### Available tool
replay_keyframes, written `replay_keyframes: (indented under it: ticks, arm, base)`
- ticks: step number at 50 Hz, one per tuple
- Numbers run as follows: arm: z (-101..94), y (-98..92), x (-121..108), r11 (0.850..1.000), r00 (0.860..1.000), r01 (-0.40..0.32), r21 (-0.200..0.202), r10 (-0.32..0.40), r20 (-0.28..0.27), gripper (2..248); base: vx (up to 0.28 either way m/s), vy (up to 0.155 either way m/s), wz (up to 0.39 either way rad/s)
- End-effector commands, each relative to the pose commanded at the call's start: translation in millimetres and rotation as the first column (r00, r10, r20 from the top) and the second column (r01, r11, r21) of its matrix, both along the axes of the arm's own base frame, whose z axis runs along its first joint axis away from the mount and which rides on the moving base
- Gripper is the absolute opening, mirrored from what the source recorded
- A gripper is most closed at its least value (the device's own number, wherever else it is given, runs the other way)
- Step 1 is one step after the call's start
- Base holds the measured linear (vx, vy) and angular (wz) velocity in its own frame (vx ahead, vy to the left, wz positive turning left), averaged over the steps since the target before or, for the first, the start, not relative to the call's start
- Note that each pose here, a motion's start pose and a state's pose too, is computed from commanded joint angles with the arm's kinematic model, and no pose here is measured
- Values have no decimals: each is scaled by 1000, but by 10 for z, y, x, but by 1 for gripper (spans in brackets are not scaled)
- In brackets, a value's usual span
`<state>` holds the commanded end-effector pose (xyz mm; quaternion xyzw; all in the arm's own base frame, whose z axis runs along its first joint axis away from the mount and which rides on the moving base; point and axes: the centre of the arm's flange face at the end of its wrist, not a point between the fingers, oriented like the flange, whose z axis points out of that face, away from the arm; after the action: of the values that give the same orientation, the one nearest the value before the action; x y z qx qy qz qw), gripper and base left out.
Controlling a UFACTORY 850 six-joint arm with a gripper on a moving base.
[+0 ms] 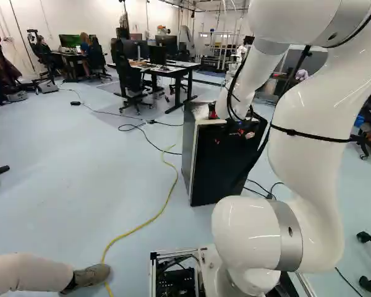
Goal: Grab a drink from the fridge
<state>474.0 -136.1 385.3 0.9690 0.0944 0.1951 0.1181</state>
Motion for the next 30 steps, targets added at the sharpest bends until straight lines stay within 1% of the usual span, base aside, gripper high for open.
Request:
replay_keyframes:
  ticks: [9,16,23,30]
  arm:
    - [-9,40,-200,999,999,41,13,-41,-34,247]
    - [-15,77,-353,996,995,86,34,-84,-52,247]
    - [-19,130,-496,989,990,131,62,-127,-57,247]
    - [-18,194,-620,984,987,156,88,-153,-42,247]
  base:
    - [0,0,0]
    - [0,0,0]
    - [0,0,0]
    - [0,0,0]
